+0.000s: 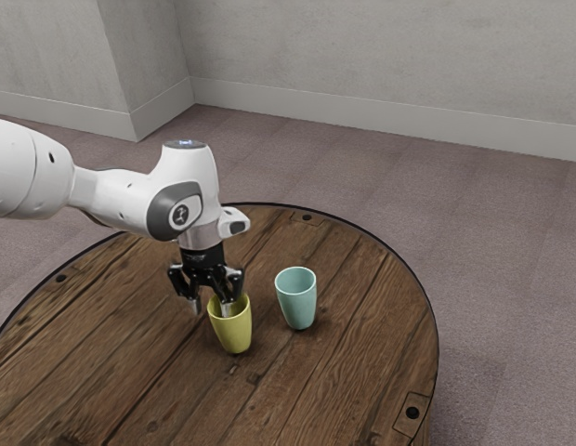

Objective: Place the left cup onto the right cup

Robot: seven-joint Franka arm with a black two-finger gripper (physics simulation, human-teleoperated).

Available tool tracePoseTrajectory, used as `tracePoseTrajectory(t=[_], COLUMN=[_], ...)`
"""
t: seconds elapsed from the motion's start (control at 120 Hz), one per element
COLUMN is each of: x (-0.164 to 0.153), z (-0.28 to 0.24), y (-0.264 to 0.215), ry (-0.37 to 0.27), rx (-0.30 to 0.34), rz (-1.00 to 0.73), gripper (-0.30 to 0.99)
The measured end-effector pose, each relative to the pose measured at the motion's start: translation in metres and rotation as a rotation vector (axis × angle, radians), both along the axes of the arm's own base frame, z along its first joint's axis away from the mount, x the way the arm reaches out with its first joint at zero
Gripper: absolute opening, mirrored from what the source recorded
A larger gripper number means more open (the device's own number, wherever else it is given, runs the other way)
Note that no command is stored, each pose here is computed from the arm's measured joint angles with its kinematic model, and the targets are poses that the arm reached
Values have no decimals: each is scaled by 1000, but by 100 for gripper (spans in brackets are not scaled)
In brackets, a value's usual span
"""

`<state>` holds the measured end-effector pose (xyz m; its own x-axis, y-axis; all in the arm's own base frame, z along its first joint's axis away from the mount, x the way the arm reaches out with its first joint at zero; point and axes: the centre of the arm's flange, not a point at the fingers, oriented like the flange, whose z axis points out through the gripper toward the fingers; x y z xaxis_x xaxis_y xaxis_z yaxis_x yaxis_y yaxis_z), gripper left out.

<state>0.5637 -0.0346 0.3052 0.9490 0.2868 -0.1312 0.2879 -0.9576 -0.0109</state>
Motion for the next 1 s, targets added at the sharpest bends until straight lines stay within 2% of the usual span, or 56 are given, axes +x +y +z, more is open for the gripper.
tracePoseTrajectory(t=[0.083, 0.192, 0.517, 0.75, 1.0], x=[1, 2, 2, -1, 3], z=[1, 1, 13, 67, 144], y=[0, -5, -10, -9, -12], ry=[-9, -16, -42, -122, -247], rx=[0, -1, 1, 8, 1], rz=[3, -2, -6, -5, 27], gripper=[10, 1, -7, -9, -9])
